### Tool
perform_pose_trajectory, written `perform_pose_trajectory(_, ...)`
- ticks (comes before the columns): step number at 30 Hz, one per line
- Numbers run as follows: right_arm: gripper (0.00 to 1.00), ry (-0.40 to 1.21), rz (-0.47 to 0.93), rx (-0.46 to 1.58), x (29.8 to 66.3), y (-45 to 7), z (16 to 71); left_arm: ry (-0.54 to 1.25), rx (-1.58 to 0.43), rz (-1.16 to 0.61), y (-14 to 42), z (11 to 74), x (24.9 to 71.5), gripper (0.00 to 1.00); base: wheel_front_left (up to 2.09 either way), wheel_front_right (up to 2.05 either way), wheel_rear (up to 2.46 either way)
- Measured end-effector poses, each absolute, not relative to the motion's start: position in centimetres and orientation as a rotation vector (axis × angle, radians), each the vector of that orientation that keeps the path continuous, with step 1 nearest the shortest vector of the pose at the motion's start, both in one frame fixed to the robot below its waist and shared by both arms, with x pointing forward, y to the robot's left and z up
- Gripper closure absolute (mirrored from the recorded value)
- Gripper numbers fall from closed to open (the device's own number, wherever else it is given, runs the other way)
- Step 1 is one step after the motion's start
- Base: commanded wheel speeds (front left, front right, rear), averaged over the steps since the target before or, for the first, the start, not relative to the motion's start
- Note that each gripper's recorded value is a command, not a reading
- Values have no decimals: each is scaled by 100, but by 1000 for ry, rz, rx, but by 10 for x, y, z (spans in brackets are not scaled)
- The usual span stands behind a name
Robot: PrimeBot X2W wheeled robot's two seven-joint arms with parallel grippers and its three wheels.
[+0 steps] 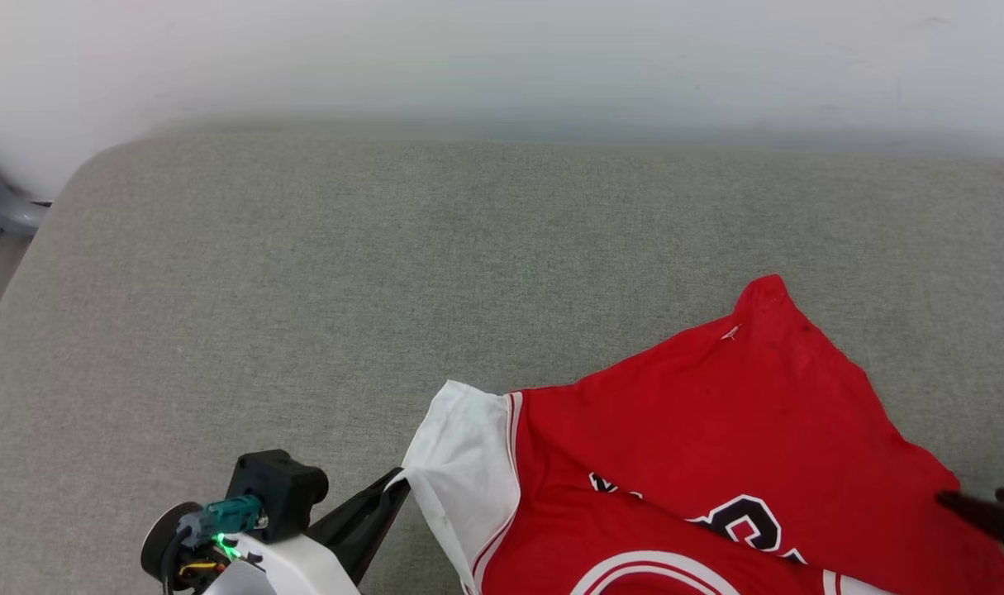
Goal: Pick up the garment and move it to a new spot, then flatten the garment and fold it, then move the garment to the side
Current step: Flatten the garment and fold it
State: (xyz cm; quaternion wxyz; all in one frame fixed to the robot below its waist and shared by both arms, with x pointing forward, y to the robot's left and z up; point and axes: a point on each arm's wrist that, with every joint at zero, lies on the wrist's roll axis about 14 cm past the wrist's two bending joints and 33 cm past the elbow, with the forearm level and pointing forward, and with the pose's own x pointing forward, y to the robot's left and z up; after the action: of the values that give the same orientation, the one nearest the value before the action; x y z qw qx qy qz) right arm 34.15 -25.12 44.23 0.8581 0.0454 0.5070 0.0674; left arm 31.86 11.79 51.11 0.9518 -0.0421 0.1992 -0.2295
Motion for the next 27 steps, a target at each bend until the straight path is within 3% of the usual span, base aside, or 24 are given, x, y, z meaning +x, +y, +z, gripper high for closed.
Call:
perform_pose_trajectory(10, 0, 981, 306, -26, 426, -196, 472, 437, -85, -451, 123, 502, 326, 100, 0, 0, 0)
perform_pose_trajectory(18, 0, 1047, 335, -95, 485, -167, 441, 483, -106, -405, 132, 486, 332, 100, 0, 0, 0)
perform_pose_trajectory(27, 0, 1149, 339, -145, 523, -150, 387, 529, -118, -340, 146, 468, 335, 100, 0, 0, 0)
